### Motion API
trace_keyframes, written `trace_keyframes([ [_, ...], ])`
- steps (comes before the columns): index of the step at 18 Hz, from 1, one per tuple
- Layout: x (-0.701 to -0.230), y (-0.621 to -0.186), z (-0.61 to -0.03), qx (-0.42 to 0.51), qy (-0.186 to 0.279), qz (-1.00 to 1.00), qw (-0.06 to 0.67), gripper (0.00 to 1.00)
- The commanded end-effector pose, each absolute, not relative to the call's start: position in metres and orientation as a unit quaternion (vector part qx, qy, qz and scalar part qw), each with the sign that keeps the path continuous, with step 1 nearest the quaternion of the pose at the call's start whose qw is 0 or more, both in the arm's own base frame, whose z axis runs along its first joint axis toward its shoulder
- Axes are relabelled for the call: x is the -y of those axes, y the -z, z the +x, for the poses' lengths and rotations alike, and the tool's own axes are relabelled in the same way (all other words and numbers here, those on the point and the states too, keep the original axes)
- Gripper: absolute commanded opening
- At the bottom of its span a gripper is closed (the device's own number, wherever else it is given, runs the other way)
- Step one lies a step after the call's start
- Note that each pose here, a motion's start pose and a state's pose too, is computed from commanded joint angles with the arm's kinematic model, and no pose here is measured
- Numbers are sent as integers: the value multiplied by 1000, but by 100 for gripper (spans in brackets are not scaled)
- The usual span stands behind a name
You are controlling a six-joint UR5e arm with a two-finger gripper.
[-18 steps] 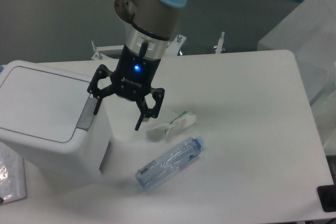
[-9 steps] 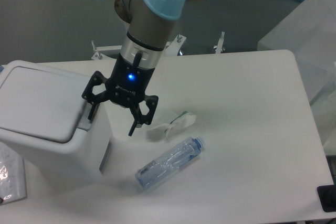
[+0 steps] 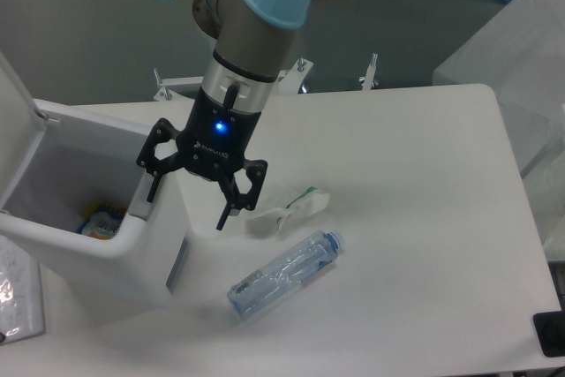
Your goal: Open the trash can
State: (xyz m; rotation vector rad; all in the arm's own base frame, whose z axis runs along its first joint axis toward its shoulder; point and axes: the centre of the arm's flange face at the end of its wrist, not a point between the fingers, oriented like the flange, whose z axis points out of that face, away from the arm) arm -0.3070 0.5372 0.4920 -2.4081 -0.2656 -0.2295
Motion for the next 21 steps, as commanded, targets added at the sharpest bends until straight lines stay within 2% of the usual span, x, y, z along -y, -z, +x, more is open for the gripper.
trace_keyframes([
  [4, -512, -494, -355, 124, 64, -925, 354, 100],
  [6, -490, -478, -386, 121, 33, -933, 336, 100],
  [8, -460, -455, -426, 83, -33, -954, 286, 100],
  [11, -427, -410, -476, 46, -70, -973, 216, 100],
  [13, -401, -398, -494, 18, -96, -982, 163, 100],
  [18, -391, -376, -493, -78, -111, -986, 98, 100],
  [21, -392, -363, -494, -93, -114, -987, 62, 100],
])
